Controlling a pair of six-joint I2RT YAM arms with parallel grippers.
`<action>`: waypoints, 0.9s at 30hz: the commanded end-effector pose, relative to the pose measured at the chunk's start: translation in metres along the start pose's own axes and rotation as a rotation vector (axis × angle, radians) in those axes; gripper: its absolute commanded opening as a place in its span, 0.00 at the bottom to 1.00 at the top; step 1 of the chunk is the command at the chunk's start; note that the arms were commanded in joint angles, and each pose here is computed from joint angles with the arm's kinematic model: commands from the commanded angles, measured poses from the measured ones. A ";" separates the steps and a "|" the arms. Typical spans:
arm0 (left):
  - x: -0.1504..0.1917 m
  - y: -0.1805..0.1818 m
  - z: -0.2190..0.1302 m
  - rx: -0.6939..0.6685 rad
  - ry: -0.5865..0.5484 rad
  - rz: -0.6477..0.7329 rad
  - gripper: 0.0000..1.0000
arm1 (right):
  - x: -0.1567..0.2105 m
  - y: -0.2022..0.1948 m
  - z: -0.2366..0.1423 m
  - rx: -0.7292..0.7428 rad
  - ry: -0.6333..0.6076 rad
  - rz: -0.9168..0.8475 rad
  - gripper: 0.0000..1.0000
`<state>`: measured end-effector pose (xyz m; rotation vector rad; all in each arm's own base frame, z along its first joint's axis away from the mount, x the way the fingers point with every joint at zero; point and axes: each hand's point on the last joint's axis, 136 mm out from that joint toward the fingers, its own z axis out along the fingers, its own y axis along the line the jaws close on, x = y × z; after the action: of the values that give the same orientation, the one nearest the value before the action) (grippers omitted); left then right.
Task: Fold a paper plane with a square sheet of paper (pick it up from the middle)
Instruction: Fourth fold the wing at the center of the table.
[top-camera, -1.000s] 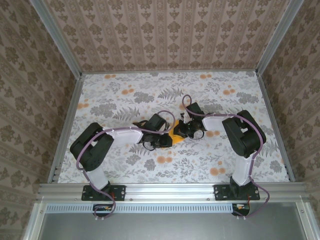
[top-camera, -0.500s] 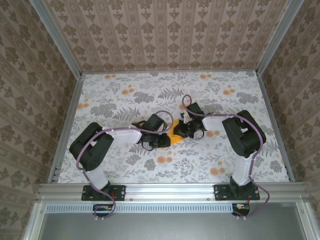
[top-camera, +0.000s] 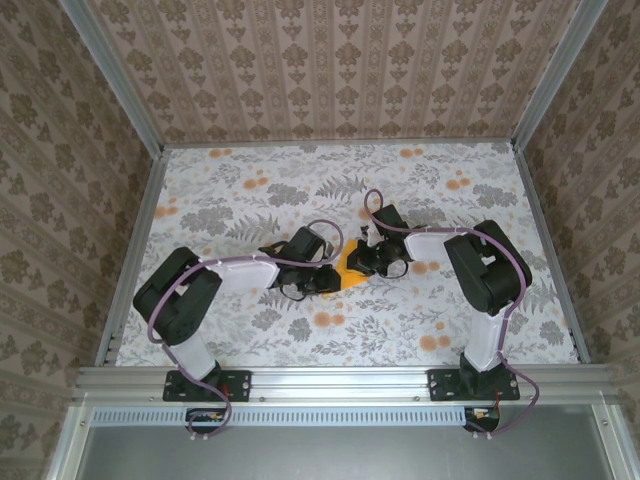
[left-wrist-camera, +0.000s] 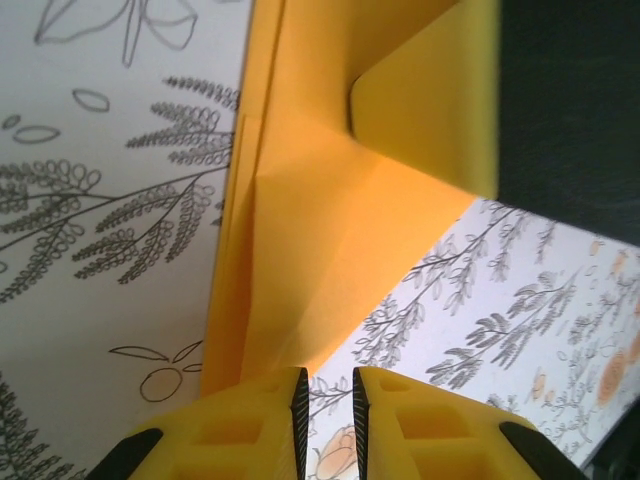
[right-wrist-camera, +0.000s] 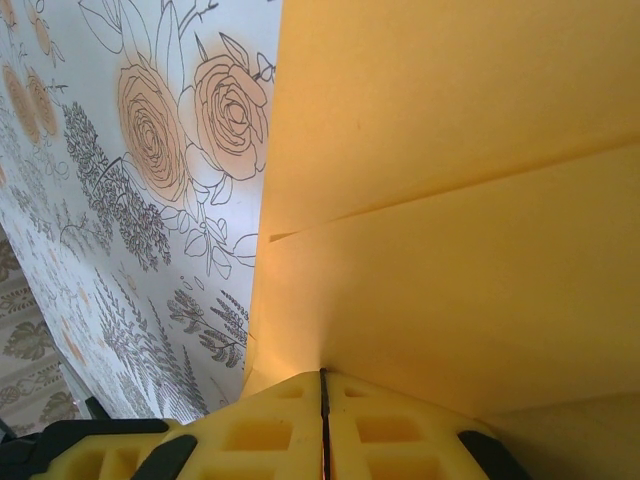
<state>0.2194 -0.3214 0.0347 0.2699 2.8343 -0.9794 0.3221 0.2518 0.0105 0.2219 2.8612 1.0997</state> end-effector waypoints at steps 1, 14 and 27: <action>-0.014 -0.017 -0.010 0.053 -0.036 0.004 0.21 | 0.015 -0.063 0.011 0.212 0.031 0.090 0.10; -0.007 0.009 0.011 -0.029 0.010 -0.046 0.19 | 0.016 -0.064 0.011 0.212 0.033 0.093 0.10; 0.012 0.031 0.013 -0.071 0.042 -0.095 0.18 | 0.017 -0.067 0.011 0.220 0.036 0.098 0.10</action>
<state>0.2252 -0.3208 0.0222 0.2171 2.8553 -0.9704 0.3220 0.2518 0.0104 0.2221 2.8616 1.0996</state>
